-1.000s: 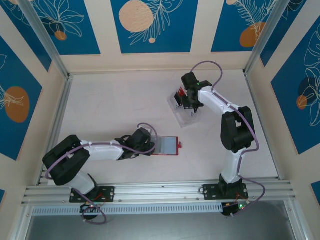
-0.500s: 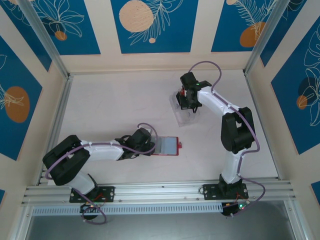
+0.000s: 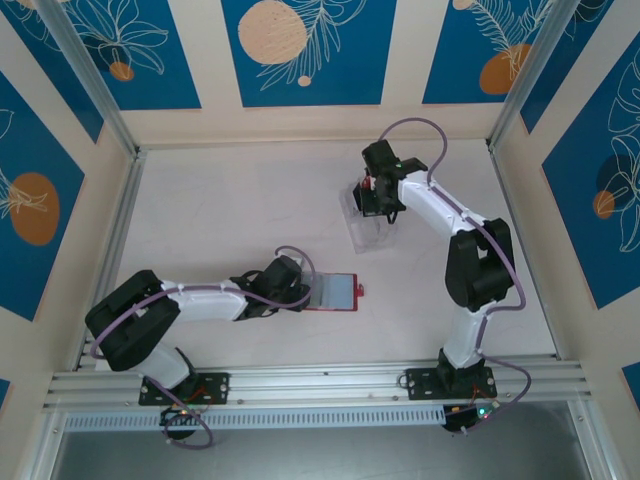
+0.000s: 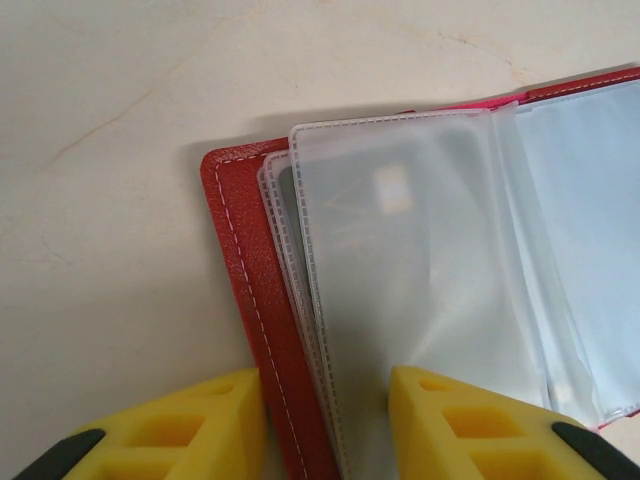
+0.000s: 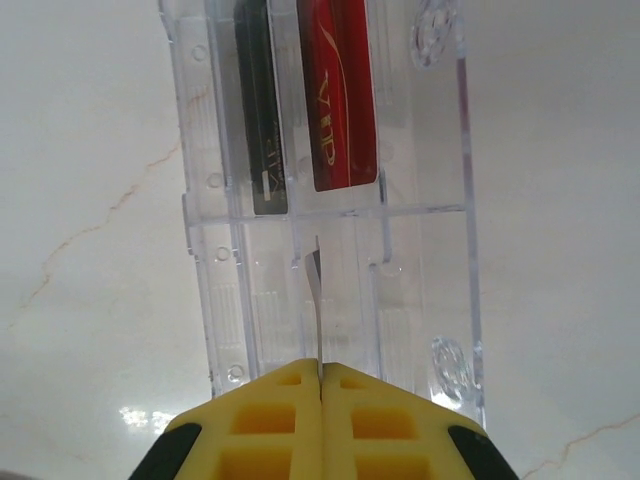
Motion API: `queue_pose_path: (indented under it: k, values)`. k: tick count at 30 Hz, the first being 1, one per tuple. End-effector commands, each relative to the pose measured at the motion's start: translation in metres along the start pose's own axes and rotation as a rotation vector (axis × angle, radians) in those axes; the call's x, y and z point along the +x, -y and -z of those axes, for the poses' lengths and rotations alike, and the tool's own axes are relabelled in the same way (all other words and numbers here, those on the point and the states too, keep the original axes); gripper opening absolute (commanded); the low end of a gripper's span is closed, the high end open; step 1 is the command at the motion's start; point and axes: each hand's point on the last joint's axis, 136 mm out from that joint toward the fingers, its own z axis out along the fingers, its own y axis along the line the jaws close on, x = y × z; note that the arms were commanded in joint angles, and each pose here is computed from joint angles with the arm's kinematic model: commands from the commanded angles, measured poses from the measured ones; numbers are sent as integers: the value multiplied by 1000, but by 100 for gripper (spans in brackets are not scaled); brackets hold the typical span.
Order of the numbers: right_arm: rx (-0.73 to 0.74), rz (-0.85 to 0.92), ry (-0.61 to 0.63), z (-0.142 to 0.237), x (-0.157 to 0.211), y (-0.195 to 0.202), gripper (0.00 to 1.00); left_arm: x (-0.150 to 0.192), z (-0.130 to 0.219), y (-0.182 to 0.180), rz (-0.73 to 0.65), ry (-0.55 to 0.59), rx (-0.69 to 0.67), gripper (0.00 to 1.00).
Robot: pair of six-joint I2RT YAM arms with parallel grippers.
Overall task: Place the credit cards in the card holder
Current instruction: Pick up the credit card from the storage box, then insert the credit card into the card slot.
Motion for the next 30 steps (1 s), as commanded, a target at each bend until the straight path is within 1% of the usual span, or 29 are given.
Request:
queue_pose_path:
  k: [1,3,4,7,11,15,20,26,30]
  values:
    - [-17,15,99,45,-10,-10,0,34,-4,11,-8,-116,68,36]
    - [-23,41,140,64,-4,-19,0,33,-1,10,-10,-110,65,37]
    - [-33,52,145,67,1,-25,0,32,1,10,-13,-105,63,37]
    - [-104,65,172,84,18,-43,0,27,8,12,-25,-85,69,37]
    - [-218,43,179,94,45,-61,0,18,16,11,-36,-66,55,40]
    - [-321,8,168,91,73,-75,0,7,23,10,-21,-39,51,45]
    - [-442,-45,148,76,97,-88,0,-4,25,8,-32,-33,35,49]
    - [-514,-87,137,62,112,-99,0,-9,13,10,-51,-61,26,49]
    - [-554,-102,123,55,120,-106,0,-10,6,6,-71,-81,-4,49]
